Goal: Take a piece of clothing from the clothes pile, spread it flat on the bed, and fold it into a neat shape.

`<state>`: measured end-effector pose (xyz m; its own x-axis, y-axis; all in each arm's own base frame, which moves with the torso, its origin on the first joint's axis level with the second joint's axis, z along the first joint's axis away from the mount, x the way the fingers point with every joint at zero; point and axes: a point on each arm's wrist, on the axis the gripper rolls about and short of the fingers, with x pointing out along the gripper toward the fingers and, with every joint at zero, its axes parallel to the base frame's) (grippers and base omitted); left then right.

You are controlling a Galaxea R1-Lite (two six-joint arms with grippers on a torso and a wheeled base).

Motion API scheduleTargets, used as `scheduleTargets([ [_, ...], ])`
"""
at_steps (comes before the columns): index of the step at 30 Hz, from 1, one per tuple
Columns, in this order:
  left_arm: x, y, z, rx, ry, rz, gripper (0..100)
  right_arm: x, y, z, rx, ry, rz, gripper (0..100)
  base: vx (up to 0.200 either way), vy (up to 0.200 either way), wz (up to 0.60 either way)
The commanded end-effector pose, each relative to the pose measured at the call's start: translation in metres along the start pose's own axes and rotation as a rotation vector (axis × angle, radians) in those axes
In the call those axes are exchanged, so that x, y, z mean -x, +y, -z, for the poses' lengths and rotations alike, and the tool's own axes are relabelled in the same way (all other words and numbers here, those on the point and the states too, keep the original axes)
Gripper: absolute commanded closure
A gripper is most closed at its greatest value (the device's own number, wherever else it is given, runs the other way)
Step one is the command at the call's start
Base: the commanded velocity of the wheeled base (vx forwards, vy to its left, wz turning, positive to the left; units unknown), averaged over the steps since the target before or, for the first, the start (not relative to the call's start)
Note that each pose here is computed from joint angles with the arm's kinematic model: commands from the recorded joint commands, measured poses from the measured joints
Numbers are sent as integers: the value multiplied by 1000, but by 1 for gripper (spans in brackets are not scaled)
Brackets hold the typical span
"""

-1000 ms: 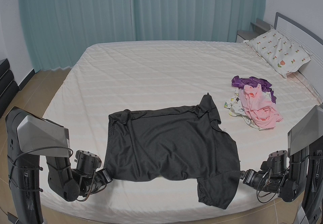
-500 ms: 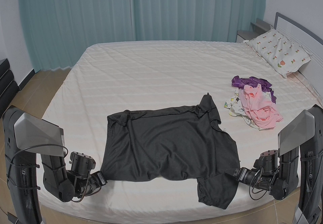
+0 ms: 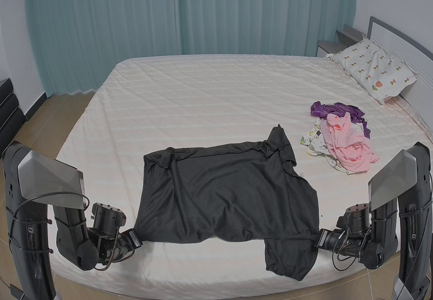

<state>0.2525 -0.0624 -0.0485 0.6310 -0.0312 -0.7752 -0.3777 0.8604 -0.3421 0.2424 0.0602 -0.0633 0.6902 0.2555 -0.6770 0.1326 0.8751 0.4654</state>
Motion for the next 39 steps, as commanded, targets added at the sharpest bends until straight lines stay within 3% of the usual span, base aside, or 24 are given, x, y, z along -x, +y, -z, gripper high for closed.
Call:
scheduleTargets([
  [1, 6, 0, -1, 0, -4, 5, 100, 16, -13, -4, 32, -2, 42, 100, 0, 0, 0],
  [7, 19, 2, 1, -7, 2, 7, 100, 39, -21, -11, 28, -5, 39, 100, 0, 0, 0],
  [15, 30, 11, 10, -83, 38, -22, 100, 55, -34, -19, 48, -23, 52, 100, 0, 0, 0],
  [21, 39, 19, 18, -155, 81, -51, 100, 61, -40, -13, 120, 77, 96, 100, 0, 0, 0],
  [27, 42, 24, 24, -187, 126, -83, 100, 64, -40, -12, 150, 94, 94, 100, 0, 0, 0],
  [30, 47, 26, 34, -251, 187, -106, 100, 67, -42, -12, 175, 105, 105, 100, 0, 0, 0],
  [39, 44, 23, 35, -257, 183, -98, 100, 66, -44, -5, 200, 176, 119, 100, 0, 0, 0],
])
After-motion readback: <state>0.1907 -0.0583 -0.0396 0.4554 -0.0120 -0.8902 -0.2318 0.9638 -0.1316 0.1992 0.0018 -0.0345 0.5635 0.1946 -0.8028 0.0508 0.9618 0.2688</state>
